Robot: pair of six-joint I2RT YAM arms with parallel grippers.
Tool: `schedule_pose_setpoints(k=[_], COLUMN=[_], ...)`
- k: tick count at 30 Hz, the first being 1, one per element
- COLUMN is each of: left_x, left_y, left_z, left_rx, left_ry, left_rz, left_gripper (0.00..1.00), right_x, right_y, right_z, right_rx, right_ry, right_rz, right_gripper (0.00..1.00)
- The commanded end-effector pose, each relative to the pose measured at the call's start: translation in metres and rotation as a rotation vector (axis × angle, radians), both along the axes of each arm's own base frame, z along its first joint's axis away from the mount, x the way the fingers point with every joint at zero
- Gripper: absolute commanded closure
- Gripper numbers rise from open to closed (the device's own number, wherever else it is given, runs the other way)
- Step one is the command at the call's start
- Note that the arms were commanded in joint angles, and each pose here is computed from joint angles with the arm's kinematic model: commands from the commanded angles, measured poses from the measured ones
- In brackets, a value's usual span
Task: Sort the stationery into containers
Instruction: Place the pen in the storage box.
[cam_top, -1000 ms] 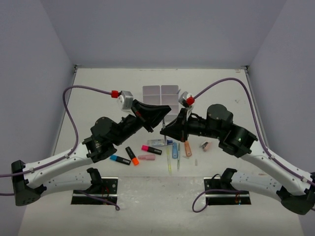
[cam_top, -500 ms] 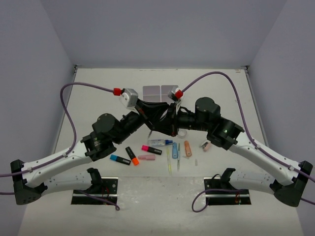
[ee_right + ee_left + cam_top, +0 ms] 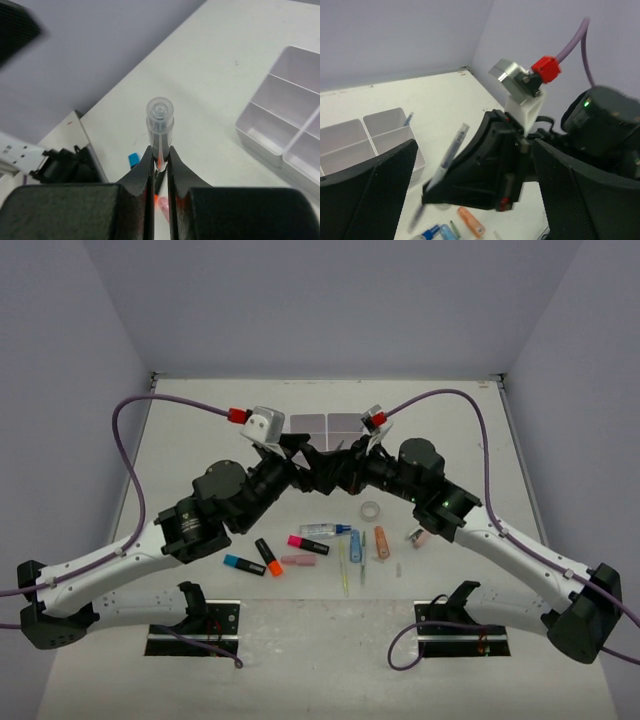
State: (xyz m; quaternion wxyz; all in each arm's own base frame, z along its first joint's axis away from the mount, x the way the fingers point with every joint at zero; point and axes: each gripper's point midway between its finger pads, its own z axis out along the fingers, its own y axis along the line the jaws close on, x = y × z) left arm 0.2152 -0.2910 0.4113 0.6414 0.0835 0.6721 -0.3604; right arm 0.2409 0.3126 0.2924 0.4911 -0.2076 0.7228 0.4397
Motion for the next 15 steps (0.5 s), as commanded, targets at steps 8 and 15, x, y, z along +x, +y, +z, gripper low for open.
schedule_pose_setpoints(k=[8, 15], left_x=[0.017, -0.001], left_y=[0.086, 0.102], left_z=[-0.038, -0.113], left_rx=[0.049, 0.103], left_ry=[0.190, 0.313], left_rz=[0.421, 0.398], left_gripper=[0.00, 0.00], right_x=[0.164, 0.227], right_y=[-0.064, -0.063], right_z=[-0.010, -0.043], right_rx=[-0.136, -0.239], right_ry=[-0.054, -0.026], right_rz=[-0.595, -0.670], right_gripper=[1.00, 1.00])
